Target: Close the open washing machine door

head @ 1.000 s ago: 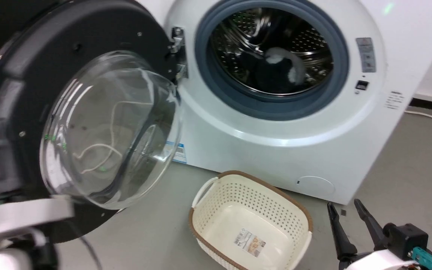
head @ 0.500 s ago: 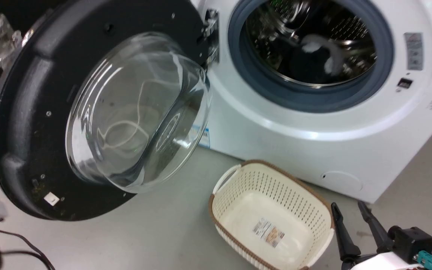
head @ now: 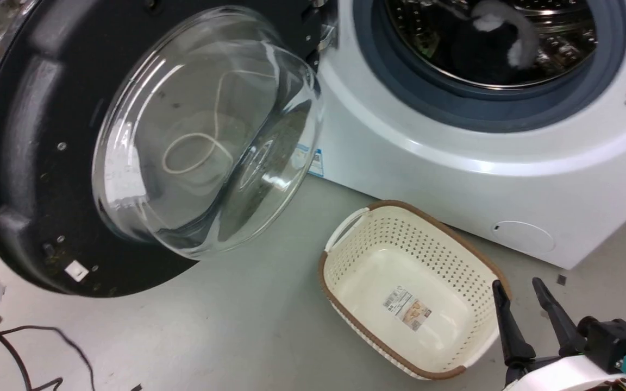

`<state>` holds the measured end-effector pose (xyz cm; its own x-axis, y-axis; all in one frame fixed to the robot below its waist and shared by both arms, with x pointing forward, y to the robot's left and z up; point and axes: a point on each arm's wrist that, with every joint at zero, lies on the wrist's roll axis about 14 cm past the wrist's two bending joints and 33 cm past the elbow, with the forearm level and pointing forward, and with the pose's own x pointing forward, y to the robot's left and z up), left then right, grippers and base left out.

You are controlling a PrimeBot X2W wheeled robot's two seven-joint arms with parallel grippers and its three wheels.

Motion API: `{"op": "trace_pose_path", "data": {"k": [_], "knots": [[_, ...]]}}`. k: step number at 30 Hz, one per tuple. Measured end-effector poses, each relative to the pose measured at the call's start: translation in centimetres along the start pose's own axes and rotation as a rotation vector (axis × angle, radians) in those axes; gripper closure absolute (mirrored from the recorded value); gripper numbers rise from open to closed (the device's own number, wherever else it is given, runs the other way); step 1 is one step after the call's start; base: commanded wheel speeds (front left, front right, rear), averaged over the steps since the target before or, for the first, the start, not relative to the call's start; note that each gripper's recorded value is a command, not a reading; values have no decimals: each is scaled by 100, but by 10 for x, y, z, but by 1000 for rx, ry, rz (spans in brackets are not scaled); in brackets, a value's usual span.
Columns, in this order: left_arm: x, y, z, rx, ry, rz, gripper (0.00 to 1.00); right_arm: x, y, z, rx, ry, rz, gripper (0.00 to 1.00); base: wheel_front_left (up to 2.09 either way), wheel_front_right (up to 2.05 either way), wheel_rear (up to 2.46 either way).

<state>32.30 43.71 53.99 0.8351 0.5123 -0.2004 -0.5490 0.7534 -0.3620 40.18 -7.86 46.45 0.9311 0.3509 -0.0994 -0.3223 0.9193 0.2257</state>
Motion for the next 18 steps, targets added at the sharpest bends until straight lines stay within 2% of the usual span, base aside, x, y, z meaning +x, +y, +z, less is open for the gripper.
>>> {"op": "trace_pose_path", "data": {"k": [5, 13, 18], "knots": [[-10, -11, -9, -133, 94, -76, 100, 6, 7, -1, 19, 1, 22, 0, 0, 0, 0], [-33, -27, -21, -151, 203, -171, 100, 15, 21, 0, 52, -11, 66, 0, 0, 0, 0], [-59, -50, -36, -147, 281, -273, 100, 15, 19, 4, 96, -45, 55, 0, 0, 0, 0]]}}
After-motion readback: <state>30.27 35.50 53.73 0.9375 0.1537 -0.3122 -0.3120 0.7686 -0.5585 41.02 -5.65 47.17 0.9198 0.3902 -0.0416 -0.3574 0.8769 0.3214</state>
